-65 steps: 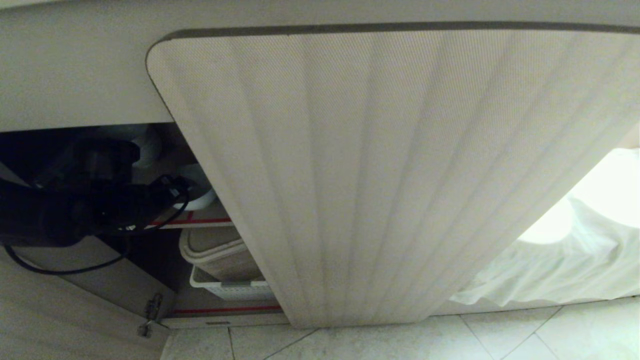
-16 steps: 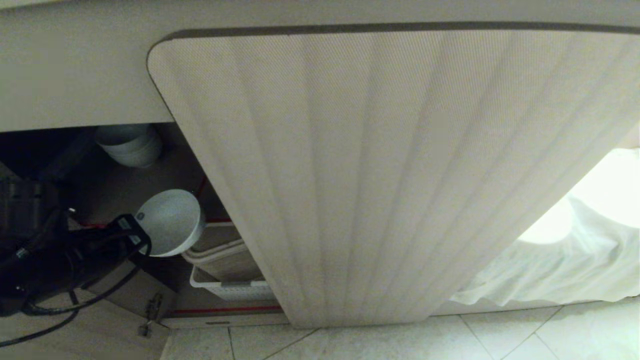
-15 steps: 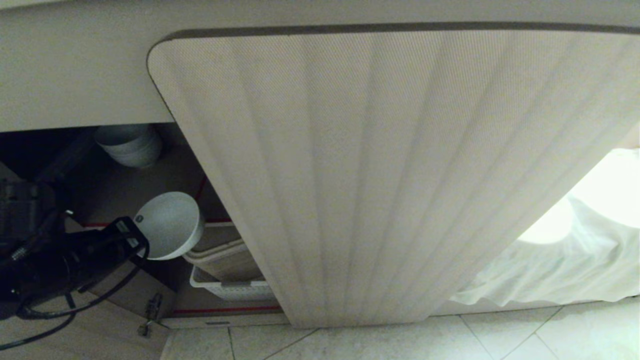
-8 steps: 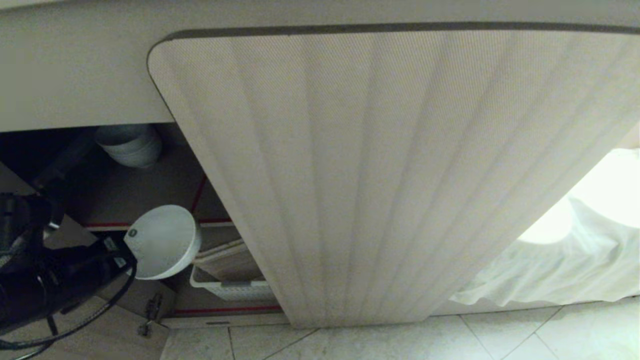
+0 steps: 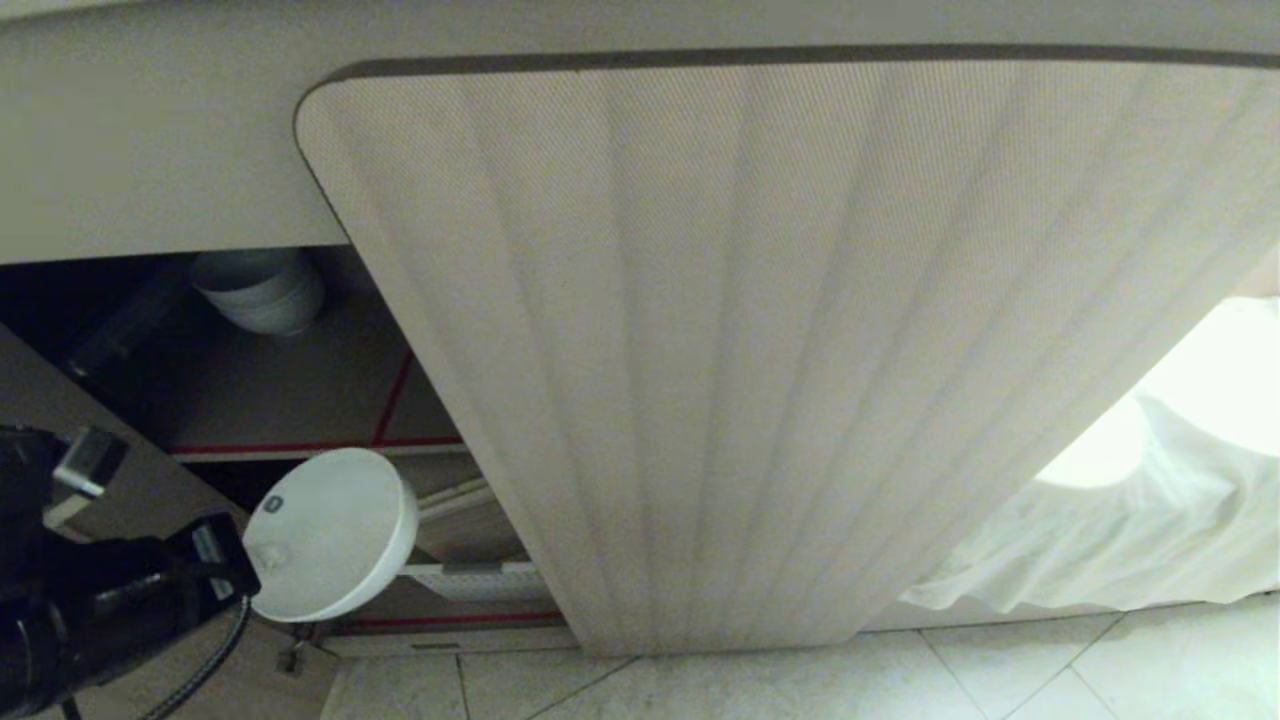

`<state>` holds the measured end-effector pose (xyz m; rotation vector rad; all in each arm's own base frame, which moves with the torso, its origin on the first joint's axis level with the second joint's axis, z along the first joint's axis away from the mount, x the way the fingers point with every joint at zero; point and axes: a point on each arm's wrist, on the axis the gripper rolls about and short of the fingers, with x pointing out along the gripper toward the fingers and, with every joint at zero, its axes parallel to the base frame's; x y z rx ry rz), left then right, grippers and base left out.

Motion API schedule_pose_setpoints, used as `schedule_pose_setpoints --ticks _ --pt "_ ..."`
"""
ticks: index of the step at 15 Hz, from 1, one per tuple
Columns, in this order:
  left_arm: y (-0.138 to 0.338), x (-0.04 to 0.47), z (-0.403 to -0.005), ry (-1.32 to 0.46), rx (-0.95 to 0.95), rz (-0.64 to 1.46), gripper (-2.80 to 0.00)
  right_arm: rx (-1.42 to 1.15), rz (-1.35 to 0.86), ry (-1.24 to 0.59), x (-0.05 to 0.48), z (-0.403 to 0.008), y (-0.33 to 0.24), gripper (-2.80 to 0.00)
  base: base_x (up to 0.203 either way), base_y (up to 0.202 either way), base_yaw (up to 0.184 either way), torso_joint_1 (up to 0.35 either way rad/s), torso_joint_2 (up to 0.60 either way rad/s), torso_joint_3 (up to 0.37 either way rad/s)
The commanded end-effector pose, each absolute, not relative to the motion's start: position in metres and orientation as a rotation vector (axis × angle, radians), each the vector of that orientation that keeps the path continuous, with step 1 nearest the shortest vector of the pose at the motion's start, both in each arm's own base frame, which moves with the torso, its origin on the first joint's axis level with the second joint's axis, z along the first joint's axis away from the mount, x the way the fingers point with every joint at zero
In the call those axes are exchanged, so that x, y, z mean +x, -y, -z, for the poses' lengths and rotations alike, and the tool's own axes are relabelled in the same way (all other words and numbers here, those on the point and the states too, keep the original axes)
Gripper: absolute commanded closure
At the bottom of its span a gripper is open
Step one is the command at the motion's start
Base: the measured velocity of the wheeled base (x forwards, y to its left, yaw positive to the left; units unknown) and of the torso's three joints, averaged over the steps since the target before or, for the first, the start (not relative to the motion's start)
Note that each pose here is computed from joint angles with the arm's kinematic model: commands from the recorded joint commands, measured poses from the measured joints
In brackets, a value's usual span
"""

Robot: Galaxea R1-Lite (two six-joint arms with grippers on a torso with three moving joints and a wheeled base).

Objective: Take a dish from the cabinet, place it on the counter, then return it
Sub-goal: Place it on the table

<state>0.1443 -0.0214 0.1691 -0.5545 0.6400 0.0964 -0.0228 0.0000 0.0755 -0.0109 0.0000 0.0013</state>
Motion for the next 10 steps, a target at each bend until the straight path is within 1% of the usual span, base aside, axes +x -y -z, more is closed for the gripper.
schedule_pose_setpoints --ticks 1,7,10 --pt "0.023 0.134 -0.173 -0.63 -0.542 -0.069 0.0 -0.011 -0.003 0.0 -0.023 -0.075 0.0 0.0 0.0 0.0 0.0 0.0 0.0 0.0" --pt "0.021 0.107 -0.176 -0.644 -0.4 0.003 0.0 -0.011 -0.002 0.0 -0.023 -0.075 0.0 0.0 0.0 0.0 0.0 0.0 0.0 0.0" --pt "0.018 0.08 -0.176 -0.654 -0.322 0.059 0.0 -0.011 -0.003 0.0 -0.023 -0.075 0.0 0.0 0.0 0.0 0.0 0.0 0.0 0.0"
